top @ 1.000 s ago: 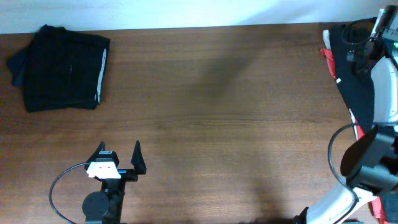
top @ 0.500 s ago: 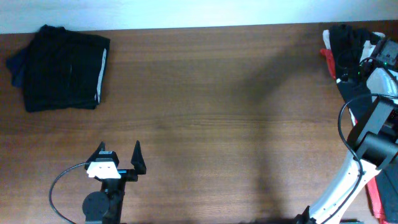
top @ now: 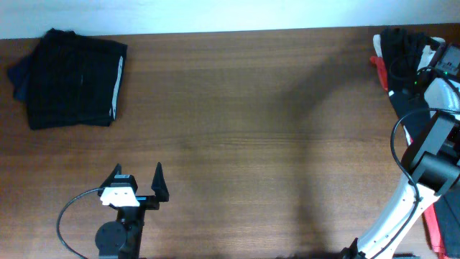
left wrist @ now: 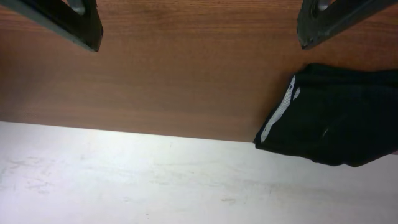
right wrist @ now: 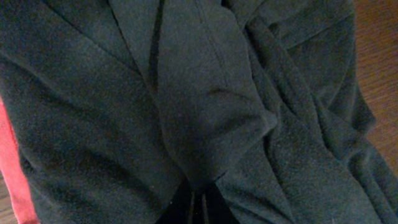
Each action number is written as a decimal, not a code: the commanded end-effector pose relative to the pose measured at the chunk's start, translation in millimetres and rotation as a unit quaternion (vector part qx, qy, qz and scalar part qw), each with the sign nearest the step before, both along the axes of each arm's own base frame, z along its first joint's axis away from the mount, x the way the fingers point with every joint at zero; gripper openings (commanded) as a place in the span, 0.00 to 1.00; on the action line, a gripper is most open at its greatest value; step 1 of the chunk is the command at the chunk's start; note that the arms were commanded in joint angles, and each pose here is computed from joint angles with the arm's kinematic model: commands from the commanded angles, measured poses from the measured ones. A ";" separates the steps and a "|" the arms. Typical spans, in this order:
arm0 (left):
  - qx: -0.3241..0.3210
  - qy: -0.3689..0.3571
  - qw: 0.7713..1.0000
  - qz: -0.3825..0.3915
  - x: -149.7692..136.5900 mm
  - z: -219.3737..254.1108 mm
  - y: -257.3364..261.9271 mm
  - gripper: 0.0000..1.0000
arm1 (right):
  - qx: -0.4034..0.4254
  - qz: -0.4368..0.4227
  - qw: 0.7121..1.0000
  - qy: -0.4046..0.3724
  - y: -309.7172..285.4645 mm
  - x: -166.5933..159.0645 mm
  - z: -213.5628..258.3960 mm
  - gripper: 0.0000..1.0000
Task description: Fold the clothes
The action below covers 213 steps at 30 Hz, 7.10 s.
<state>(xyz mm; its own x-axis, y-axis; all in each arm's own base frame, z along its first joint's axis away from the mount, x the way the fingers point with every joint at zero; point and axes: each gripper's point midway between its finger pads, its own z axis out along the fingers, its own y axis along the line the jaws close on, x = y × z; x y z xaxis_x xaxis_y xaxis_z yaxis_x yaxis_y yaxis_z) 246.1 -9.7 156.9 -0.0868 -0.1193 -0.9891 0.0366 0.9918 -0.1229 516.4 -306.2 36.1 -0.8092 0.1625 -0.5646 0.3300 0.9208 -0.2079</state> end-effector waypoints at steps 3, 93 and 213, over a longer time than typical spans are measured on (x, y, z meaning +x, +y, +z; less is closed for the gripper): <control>-0.003 0.001 1.000 -0.004 -0.2 -1.7 -1.7 0.99 | 0.003 -0.039 0.995 -0.096 2.2 11.3 102.6 0.04; -0.003 0.001 1.000 -0.004 -0.2 -1.7 -1.7 0.99 | 0.114 0.068 0.932 0.338 365.6 -140.8 15.4 0.04; -0.018 0.596 0.770 0.226 86.6 36.0 62.7 0.01 | 0.229 -0.084 0.916 0.320 346.3 -308.0 0.4 0.93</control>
<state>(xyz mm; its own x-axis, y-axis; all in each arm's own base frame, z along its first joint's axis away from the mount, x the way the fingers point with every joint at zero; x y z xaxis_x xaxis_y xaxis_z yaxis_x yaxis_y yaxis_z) 333.4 51.8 193.4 -0.8806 -0.4105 -0.2367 -0.4542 0.8736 0.1749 214.7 42.6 45.0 -0.8911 0.4135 0.1871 0.4207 0.9072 -0.0013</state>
